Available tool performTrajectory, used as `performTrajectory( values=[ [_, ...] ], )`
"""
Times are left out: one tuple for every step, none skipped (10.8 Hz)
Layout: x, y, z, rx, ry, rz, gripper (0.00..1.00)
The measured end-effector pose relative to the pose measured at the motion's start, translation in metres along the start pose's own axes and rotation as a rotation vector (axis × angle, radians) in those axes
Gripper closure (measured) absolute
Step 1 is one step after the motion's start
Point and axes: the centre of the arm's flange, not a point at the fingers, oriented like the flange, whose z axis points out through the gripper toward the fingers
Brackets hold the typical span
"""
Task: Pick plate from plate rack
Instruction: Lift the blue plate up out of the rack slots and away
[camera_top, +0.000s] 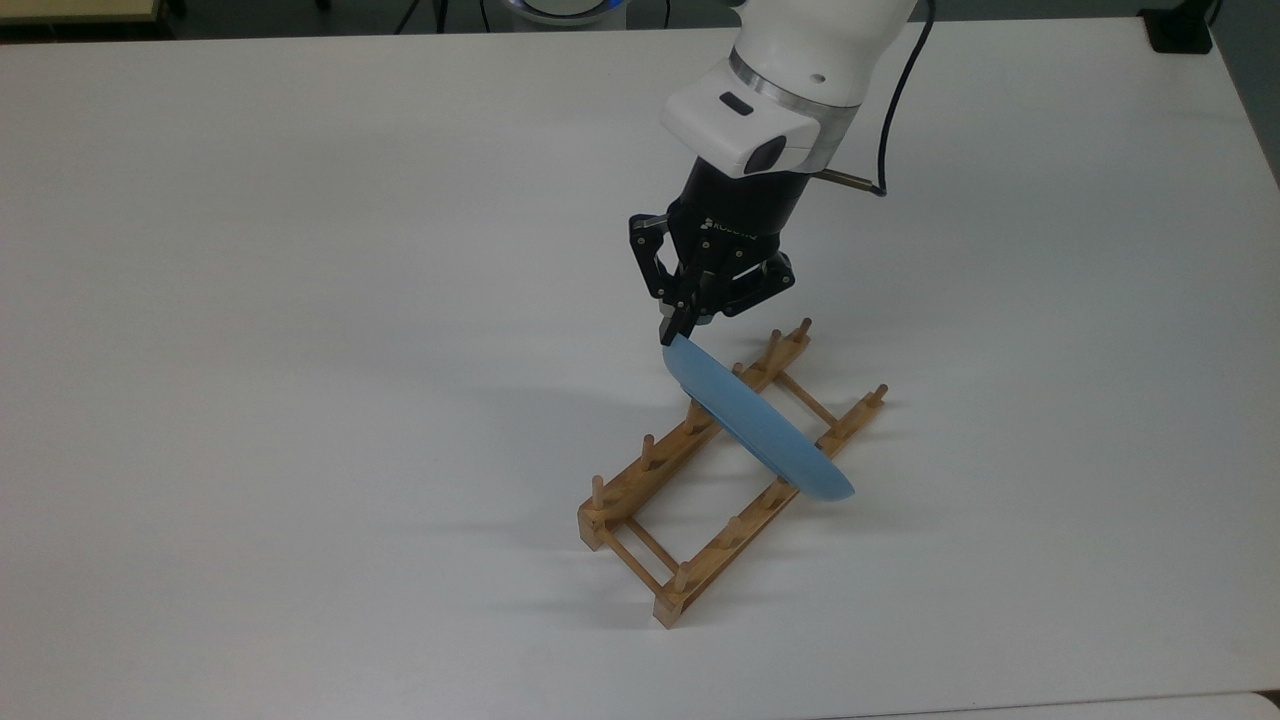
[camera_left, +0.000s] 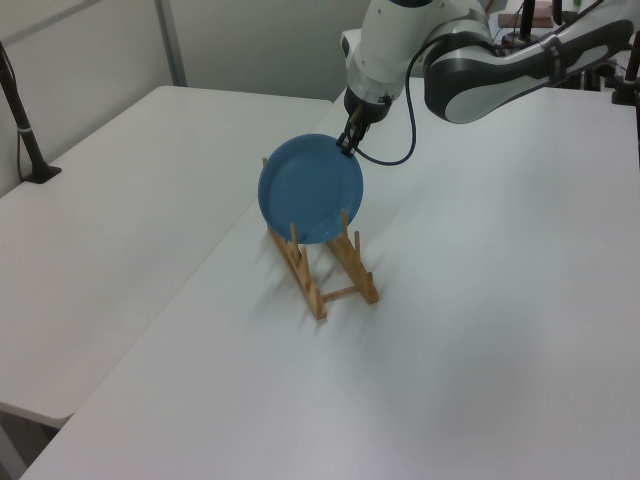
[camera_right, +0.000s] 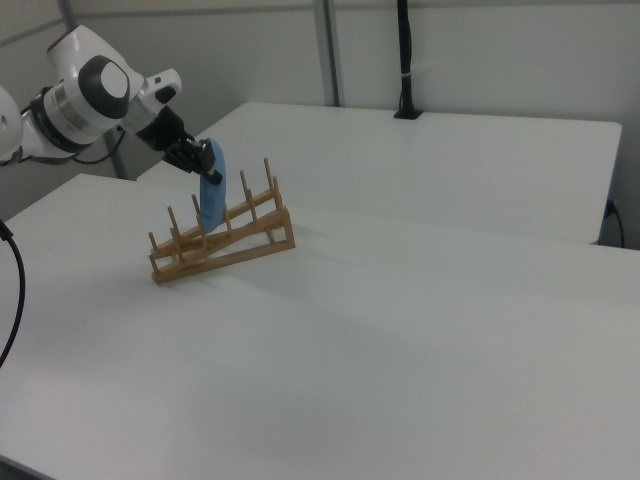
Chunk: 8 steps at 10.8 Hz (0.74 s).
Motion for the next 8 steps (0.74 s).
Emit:
performTrajectory(
  values=[
    [0.002, 0.003, -0.002, -0.002, 0.004, 0.004, 0.95],
    [0.004, 0.007, -0.006, -0.003, 0.013, 0.008, 0.95],
    [0.009, 0.014, -0.014, -0.001, 0.026, 0.013, 0.95],
    [0.013, 0.024, -0.026, 0.000, 0.041, 0.017, 0.95],
    [0.016, 0.037, -0.038, -0.003, 0.053, 0.021, 0.95],
    [0.018, 0.051, -0.048, -0.015, 0.049, 0.016, 0.95],
    [0.017, 0.066, -0.053, -0.032, 0.028, -0.002, 0.95],
    [0.016, 0.078, -0.054, -0.036, -0.006, -0.020, 0.96]
  ],
)
